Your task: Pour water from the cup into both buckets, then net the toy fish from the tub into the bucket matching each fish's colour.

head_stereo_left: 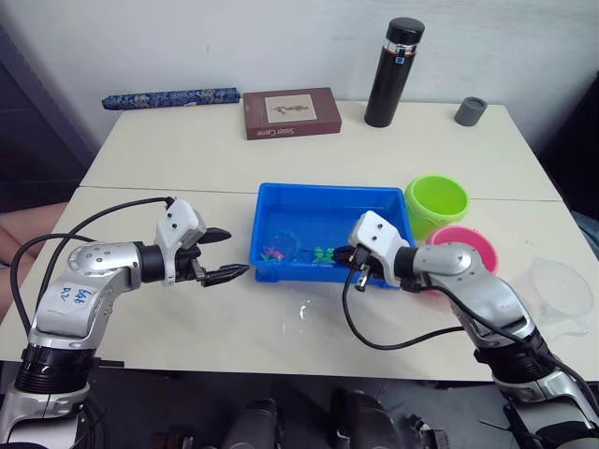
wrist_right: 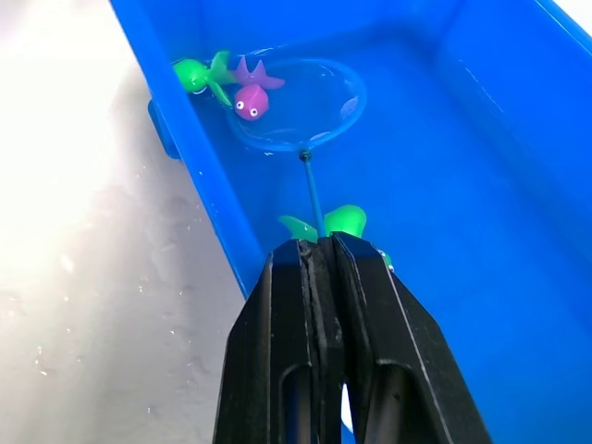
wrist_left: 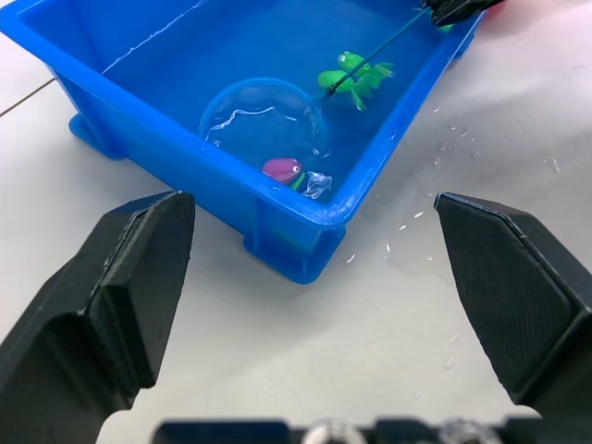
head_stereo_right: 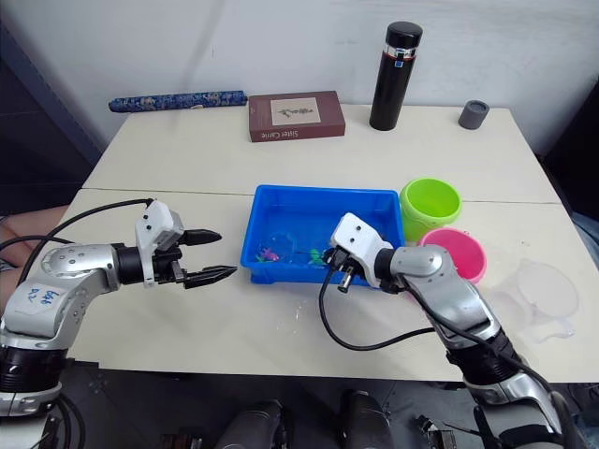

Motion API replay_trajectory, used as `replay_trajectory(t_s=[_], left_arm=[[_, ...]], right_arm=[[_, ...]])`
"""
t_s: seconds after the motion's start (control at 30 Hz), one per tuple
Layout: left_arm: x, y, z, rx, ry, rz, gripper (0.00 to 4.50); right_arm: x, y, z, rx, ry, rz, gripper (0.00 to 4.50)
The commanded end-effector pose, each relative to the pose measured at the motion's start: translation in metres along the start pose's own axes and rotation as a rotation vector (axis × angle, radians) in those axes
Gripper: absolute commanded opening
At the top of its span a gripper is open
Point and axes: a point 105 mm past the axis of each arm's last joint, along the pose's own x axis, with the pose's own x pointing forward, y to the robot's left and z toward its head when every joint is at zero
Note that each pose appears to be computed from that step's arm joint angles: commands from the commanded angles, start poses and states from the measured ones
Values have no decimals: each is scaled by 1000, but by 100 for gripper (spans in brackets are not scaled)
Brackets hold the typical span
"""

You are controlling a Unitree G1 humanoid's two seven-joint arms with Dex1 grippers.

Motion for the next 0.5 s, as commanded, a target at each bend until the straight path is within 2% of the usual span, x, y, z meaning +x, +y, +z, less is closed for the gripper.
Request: replay_trajectory(t_s=[0.03, 0.33, 0.5], left_arm=[[-5, 2, 13, 46, -36, 17, 448], [2, 3, 17, 52, -57, -4, 448], [17, 0, 37, 12, -158, -95, 448]], right_arm=[[-7, -2, 17, -11, -58, -13, 0], [-16, -9, 19, 66, -96, -54, 0], [-45, -12, 23, 104, -135, -104, 0]])
